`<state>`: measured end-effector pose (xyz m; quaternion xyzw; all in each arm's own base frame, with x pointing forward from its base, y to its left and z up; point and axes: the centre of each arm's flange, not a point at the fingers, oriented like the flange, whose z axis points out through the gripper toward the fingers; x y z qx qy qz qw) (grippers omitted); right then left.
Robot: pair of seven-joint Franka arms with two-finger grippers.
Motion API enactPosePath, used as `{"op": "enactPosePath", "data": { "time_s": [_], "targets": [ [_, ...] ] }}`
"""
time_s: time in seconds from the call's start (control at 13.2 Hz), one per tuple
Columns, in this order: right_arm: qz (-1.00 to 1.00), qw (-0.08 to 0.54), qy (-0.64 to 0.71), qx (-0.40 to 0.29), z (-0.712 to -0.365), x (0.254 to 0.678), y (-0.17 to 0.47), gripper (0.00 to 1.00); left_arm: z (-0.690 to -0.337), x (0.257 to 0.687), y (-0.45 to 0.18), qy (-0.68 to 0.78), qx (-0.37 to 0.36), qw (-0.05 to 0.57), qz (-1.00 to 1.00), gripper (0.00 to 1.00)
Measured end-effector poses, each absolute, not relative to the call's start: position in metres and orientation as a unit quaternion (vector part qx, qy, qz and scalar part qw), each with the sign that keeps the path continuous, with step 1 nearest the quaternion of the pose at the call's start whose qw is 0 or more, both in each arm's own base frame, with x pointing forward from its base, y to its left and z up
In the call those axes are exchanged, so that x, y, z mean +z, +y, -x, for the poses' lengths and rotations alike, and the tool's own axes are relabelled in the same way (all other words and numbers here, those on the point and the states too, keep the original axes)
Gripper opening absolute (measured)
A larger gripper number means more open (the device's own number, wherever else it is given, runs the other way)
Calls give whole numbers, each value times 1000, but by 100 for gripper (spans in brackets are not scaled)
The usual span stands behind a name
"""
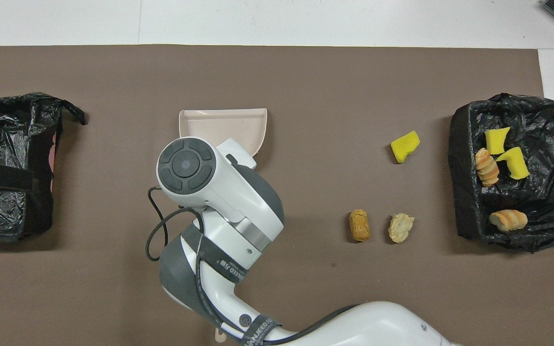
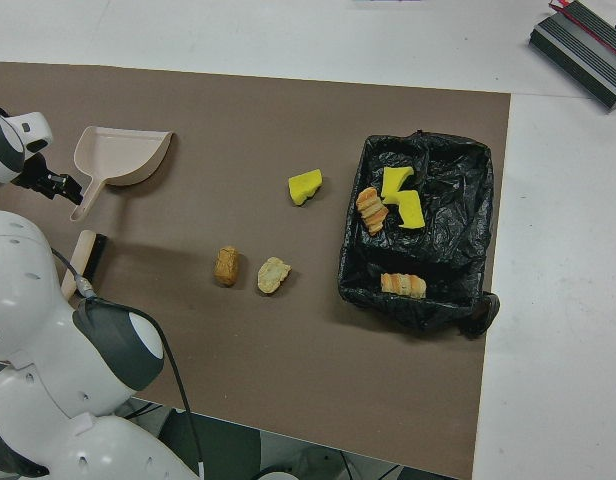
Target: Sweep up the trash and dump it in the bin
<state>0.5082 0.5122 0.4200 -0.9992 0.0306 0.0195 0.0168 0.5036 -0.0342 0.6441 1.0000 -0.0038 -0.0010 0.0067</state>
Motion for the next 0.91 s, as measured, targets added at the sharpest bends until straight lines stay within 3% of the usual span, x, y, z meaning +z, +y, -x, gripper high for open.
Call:
{"op": "enactPosePath", "data": {
  "time_s": [0.38,0.91],
  "targets": [
    [997,-1,32,76,-403,400,528,70,-504,644,-34,-4,-1,7,-1000,100],
    [993,9,44,113,-299,359,503,69,-503,644,-42,-11,-1,6,-1000,100]
  ]
}}
